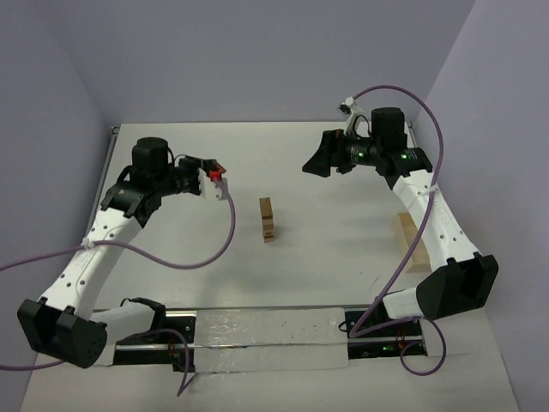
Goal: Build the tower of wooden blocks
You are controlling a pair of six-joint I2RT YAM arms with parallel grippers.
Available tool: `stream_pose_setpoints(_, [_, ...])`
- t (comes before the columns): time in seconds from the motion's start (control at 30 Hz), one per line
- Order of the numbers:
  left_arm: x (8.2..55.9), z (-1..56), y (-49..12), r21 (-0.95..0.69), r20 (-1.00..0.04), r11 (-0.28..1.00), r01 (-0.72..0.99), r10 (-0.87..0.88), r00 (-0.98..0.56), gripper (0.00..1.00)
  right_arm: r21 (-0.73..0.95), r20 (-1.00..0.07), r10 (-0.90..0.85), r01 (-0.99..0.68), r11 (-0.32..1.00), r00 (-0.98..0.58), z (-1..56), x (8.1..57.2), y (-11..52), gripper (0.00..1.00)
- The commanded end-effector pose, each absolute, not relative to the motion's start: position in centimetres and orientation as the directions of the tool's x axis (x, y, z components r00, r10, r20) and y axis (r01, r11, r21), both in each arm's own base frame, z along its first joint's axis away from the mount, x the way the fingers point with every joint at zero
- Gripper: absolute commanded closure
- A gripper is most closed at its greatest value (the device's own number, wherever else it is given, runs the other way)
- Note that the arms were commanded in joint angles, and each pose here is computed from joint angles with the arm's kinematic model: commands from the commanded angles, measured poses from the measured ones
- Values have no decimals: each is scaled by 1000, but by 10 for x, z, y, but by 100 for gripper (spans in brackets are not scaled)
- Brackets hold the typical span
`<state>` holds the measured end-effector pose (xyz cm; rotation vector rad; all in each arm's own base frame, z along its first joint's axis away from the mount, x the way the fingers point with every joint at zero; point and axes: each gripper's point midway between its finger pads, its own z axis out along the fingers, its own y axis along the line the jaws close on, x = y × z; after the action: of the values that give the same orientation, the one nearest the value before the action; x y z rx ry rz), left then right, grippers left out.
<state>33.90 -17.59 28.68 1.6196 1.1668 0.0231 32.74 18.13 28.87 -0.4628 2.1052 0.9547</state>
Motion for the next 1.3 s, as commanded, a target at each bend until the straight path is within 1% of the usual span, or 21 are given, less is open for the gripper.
stream_pose_setpoints(0.0, [303, 290, -197, 829, -392, -112, 548, 583, 712, 100, 508, -811, 14, -691, 514, -585, 335, 306, 223, 7])
stream_pose_setpoints(0.03, [295, 286, -200, 826, -386, -136, 547, 571, 725, 100, 494, -822, 0, -714, 496, -569, 338, 299, 233, 7])
stream_pose_setpoints(0.07, [285, 278, -203, 818, -383, -167, 551, 557, 737, 100, 460, -839, -16, -726, 512, -543, 336, 295, 242, 7])
stream_pose_setpoints(0.1, [278, 279, -206, 821, -376, -178, 542, 545, 749, 100, 451, -844, -36, -744, 493, -535, 336, 286, 253, 7])
stream_pose_setpoints(0.17, [262, 273, -219, 821, -372, -211, 530, 505, 779, 100, 408, -860, -71, -765, 499, -505, 334, 279, 273, 7])
stream_pose_setpoints(0.27, [250, 271, -227, 822, -371, -229, 521, 480, 795, 100, 397, -860, -92, -771, 497, -502, 333, 276, 289, 9])
stream_pose_setpoints(0.33, [243, 273, -233, 828, -367, -235, 509, 460, 809, 100, 406, -846, -111, -766, 499, -521, 324, 275, 305, 12])
stream_pose_setpoints(0.4, [241, 280, -237, 836, -374, -216, 504, 446, 813, 100, 414, -850, -98, -771, 483, -518, 325, 273, 316, 14])
stream_pose_setpoints(0.43, [240, 281, -239, 840, -372, -215, 499, 441, 816, 100, 412, -851, -96, -769, 489, -517, 324, 274, 316, 14])
stream_pose_setpoints(0.6, [238, 298, -245, 850, -401, -163, 500, 416, 816, 100, 426, -845, -118, -791, 439, -521, 313, 258, 337, 14])
stream_pose_setpoints(0.97, [228, 295, -249, 857, -396, -165, 487, 394, 829, 100, 472, -820, -141, -795, 380, -555, 302, 248, 357, 15])
stream_pose_setpoints(1.13, [225, 298, -249, 862, -397, -157, 482, 383, 834, 100, 507, -805, -151, -797, 327, -574, 297, 239, 361, 18])
stream_pose_setpoints(1.27, [224, 300, -249, 864, -400, -149, 482, 380, 834, 100, 522, -801, -156, -802, 292, -578, 299, 233, 364, 23])
